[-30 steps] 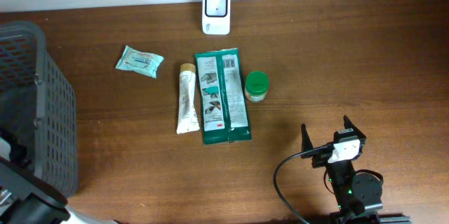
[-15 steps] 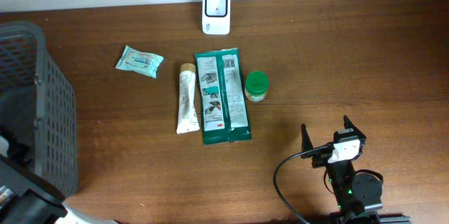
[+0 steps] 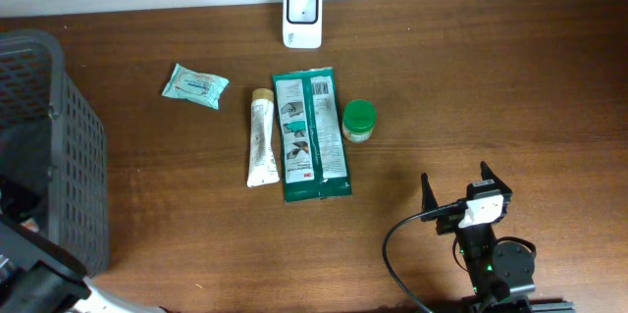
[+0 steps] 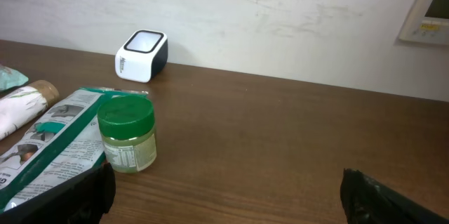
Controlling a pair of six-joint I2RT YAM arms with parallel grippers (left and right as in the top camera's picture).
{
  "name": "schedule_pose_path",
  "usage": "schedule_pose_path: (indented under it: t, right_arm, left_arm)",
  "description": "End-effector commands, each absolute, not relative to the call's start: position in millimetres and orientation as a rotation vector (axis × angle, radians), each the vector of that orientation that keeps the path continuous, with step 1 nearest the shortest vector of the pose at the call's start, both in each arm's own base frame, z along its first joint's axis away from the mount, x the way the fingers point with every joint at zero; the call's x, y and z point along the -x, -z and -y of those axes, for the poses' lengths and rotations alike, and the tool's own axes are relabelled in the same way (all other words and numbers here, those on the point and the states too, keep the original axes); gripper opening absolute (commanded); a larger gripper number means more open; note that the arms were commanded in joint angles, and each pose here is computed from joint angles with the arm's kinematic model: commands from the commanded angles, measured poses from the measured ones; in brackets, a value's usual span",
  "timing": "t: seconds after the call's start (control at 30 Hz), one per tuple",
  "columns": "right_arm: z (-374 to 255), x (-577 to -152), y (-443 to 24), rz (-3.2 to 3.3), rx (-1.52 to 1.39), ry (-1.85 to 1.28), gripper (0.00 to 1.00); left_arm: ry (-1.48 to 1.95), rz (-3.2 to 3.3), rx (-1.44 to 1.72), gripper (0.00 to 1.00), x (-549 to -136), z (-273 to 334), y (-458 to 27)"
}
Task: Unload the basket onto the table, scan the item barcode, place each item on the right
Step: 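Grasp the orange snack packet in the basket with the left gripper, then place the orange packet on the table and lift the left gripper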
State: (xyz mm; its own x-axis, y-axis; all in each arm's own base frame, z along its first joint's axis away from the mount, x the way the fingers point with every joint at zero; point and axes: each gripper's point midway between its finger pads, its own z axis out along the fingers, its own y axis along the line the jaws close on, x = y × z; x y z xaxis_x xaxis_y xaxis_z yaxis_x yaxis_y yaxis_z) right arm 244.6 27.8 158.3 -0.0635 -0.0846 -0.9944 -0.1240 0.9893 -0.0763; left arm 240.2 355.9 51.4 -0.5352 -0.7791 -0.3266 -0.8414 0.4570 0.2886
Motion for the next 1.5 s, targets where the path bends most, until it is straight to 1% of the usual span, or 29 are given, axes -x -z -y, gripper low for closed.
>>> schedule_pose_path:
  t: [0.0,0.07,0.2,0.27,0.33,0.37,0.4,0.47,0.5,0.53,0.57,0.67,0.7,0.73,0.77,0.8,0.83,0.9,1.03,1.07,1.17,1.27,1.33,1.37,1.4,1.47]
  right_arm:
    - [-30.3,-244.2,-156.1,-1.639,0.164,-0.049,0.98]
    - [-30.3,-244.2,-156.1,-1.639,0.164,-0.049,0.98]
    - [-30.3,-244.2,-156.1,-1.639,0.164,-0.049,0.98]
    - [-30.3,-244.2,-156.1,-1.639,0.163,-0.049,0.98]
    - [-30.3,-244.2,-156.1,-1.639,0.164,-0.049,0.98]
    - [-30.3,-244.2,-156.1,-1.639,0.164,-0.049,0.98]
    - [-30.3,-244.2,-156.1,-1.639,0.164,-0.049,0.98]
    - [-30.3,-244.2,-156.1,-1.639,0.164,-0.049,0.98]
    - [-30.3,-244.2,-156.1,-1.639,0.164,-0.049,0.98]
    - [-30.3,-244.2,-156.1,-1.639,0.164,-0.049,0.98]
    - [-30.3,-244.2,-156.1,-1.639,0.164,-0.049,0.99]
    - [-30.3,-244.2,-156.1,-1.639,0.164,-0.049,0.98]
    - [-30.3,-244.2,-156.1,-1.639,0.164,-0.049,0.99]
    - [-30.3,-244.2,-156.1,-1.639,0.164,-0.049,0.98]
    - [-30.3,-244.2,-156.1,-1.639,0.164,-0.049,0.98]
    - [-30.3,-244.2,-156.1,-1.639,0.164,-0.049,0.99]
    - [-30.3,-244.2,-156.1,-1.639,0.164,-0.049,0.98]
    - [-30.3,-244.2,-156.1,-1.639,0.164,-0.049,0.98]
    - [-30.3,-244.2,-156.1,-1.639,0.164,-0.049,0.98]
    - [-30.3,-244.2,-156.1,-1.639,0.164,-0.049,0.98]
    - [-30.3,-244.2,-156.1,-1.639,0.164,-0.049,0.98]
    - [-30.3,-244.2,-156.1,-1.639,0.164,-0.049,0.98]
    - [-30.3,-244.2,-156.1,-1.639,0.164,-0.049,0.98]
    - [-30.3,-244.2,-156.1,-1.639,0.164,-0.049,0.98]
    - [-30.3,-244.2,-156.1,-1.639,0.163,-0.049,0.98]
    - [-30.3,-244.2,-156.1,-1.639,0.164,-0.049,0.98]
  left_arm:
    - [-0.498,-2.677,1.128,0.72,-275.2,-342.0,-42.1]
    - [-0.501,-2.674,1.098,0.72,-283.7,-338.4,-43.0]
    - [-0.501,-2.67,1.097,0.72,-284.5,-338.8,-43.3]
    - [-0.426,-2.659,1.078,0.69,-292.9,-333.5,-41.7]
    - [-0.358,-2.653,1.063,0.64,-299.1,-327.9,-40.5]
    - [-0.357,-2.654,1.063,0.57,-298.8,-327.6,-40.4]
    - [-0.351,-2.667,1.067,0.45,-296.6,-325.4,-39.3]
    - [-0.351,-2.669,1.067,0.34,-296.6,-325.2,-40.0]
    - [-0.352,-2.666,1.066,0.23,-297.0,-325.6,-41.4]
    - [-0.353,-2.663,1.065,0.05,-296.9,-325.4,-43.7]
    - [-0.356,-2.658,1.064,0.0,-296.9,-325.8,-46.0]
    - [-0.387,-2.594,1.045,0.0,-301.8,-330.4,-73.0]
    - [-0.405,-2.553,1.032,0.15,-306.0,-334.4,-89.4]
    - [-0.418,-2.525,1.023,0.52,-308.3,-336.7,-101.3]
    - [-0.42,-2.51,1.017,0.64,-309.3,-336.8,-107.8]
    - [-0.421,-2.507,1.016,0.7,-309.3,-336.7,-109.6]
    - [-0.415,-2.514,1.009,0.72,-309.2,-335.6,-108.9]
    - [-0.394,-2.567,0.897,0.72,-311.7,-330.2,-106.7]
    - [-0.389,-2.629,0.843,0.69,-305.5,-324.8,-87.5]
    - [-0.383,-2.645,0.838,0.66,-304.5,-323.7,-80.2]
    - [-0.358,-2.717,0.859,0.65,-299.5,-321.8,-49.0]
    - [-0.367,-2.756,0.874,0.62,-294.5,-322.2,-35.4]
    - [-0.356,-2.782,0.887,0.65,-290.9,-322.0,-23.8]
    - [-0.353,-2.787,0.888,0.63,-290.7,-321.7,-21.6]
    - [-0.352,-2.788,0.888,0.57,-290.7,-321.6,-21.2]
    - [-0.352,-2.788,0.888,0.24,-290.7,-321.6,-21.2]
